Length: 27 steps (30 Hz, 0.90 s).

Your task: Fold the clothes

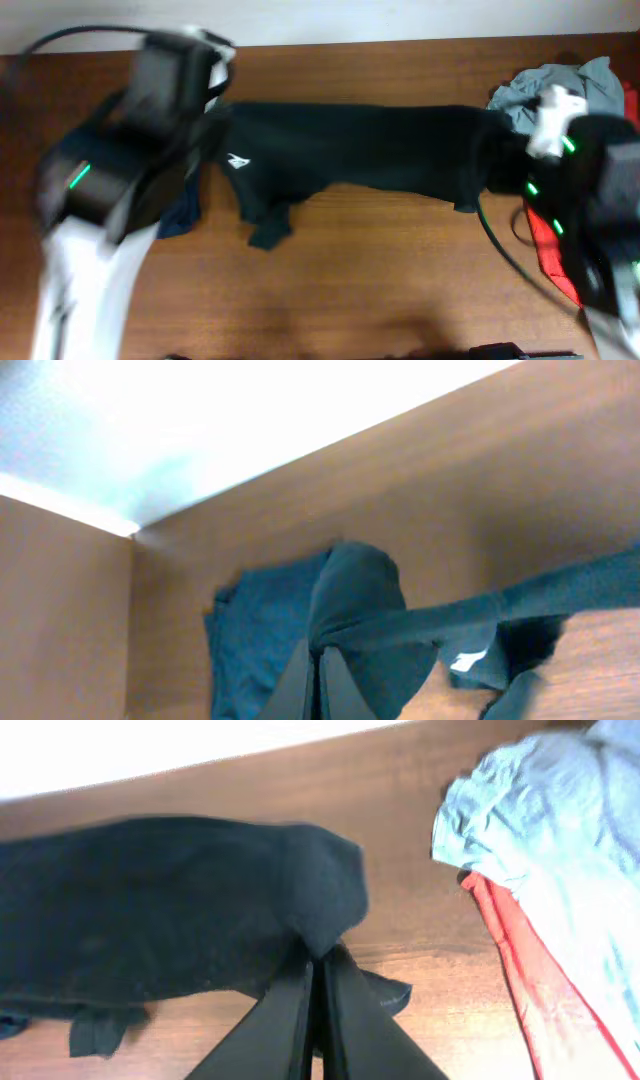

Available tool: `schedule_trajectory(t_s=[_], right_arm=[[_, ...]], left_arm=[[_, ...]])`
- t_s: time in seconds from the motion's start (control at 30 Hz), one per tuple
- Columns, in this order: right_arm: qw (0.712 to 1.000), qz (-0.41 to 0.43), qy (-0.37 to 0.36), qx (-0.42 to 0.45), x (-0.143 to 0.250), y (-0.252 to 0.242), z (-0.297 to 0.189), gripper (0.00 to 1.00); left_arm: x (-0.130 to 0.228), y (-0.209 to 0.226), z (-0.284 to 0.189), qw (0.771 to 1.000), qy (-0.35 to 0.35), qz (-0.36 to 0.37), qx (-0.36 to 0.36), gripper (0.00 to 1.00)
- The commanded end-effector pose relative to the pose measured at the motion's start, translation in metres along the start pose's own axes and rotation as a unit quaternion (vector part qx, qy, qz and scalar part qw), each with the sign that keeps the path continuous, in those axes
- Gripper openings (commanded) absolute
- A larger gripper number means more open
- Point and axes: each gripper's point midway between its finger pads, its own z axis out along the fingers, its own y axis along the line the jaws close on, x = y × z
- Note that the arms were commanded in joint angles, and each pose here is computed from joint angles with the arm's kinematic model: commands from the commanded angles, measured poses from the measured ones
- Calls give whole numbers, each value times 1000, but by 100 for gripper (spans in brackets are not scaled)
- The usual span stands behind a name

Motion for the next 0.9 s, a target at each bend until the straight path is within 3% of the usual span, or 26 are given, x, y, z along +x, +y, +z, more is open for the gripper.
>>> schedule_trajectory(t_s=[0.0, 0.23, 0.43, 0.67, 0.87], right_arm=[[998, 10, -67, -1, -12, -4, -49, 4], [991, 35, -125, -26, -6, -5, -106, 4], [993, 34, -103, -35, 4, -2, -103, 4], [999, 32, -41, -15, 7, -2, -59, 4], [994, 25, 99, 25, 30, -4, 43, 4]], left_arm=[[6, 26, -61, 996, -68, -49, -3, 0], [23, 41, -124, 987, -143, -75, 19, 0], [27, 41, -124, 987, -138, -73, 20, 0], [-4, 11, -42, 997, -67, -21, 16, 0], [-26, -25, 99, 999, 26, 20, -4, 0]])
